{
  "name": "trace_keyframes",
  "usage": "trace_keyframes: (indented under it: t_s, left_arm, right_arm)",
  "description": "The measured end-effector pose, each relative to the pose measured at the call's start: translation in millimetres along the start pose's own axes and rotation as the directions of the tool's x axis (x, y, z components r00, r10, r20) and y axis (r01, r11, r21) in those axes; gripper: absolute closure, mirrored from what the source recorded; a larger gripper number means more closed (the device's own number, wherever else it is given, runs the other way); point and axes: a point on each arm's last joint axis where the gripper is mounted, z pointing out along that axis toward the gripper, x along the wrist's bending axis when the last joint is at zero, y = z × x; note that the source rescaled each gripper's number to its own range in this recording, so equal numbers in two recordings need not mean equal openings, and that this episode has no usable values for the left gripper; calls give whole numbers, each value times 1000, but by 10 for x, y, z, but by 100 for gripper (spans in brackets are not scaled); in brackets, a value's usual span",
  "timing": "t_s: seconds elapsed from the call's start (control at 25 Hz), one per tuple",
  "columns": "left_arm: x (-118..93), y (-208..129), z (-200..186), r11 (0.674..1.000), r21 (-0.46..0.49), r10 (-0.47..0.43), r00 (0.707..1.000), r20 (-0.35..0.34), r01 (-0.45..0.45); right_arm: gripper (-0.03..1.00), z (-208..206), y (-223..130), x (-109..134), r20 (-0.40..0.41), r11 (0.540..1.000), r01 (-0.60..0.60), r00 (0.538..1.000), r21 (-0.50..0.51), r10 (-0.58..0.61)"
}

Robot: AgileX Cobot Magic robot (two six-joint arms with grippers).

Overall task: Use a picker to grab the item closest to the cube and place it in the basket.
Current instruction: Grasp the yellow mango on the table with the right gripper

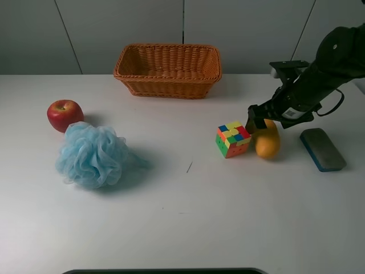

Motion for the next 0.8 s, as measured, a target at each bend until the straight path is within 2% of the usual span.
trace_keyframes:
  t_s: [0.16, 0.2, 0.24, 0.36, 0.8]
  left_arm:
    - [0, 0, 0, 1000, 0, 0, 1000, 0, 0]
    - [0, 0, 0, 1000, 0, 0, 1000, 0, 0]
    - [0, 0, 0, 1000, 0, 0, 1000, 0, 0]
    - [0, 0, 0, 1000, 0, 0, 1000, 0, 0]
    - [0, 0, 0, 1000, 0, 0, 1000, 0, 0]
  right_arm:
    - [63, 0, 5, -1, 1, 1000, 0, 1000, -5, 0]
    - [73, 0, 6, -2, 2, 1000, 0, 1000, -7, 0]
    - [76, 0, 6, -2, 2, 1000, 0, 1000, -7, 0]
    - [80, 3, 10, -2, 2, 1000, 0, 1000, -7, 0]
    - [82, 240, -80, -16, -8, 996, -7, 1000, 86, 8]
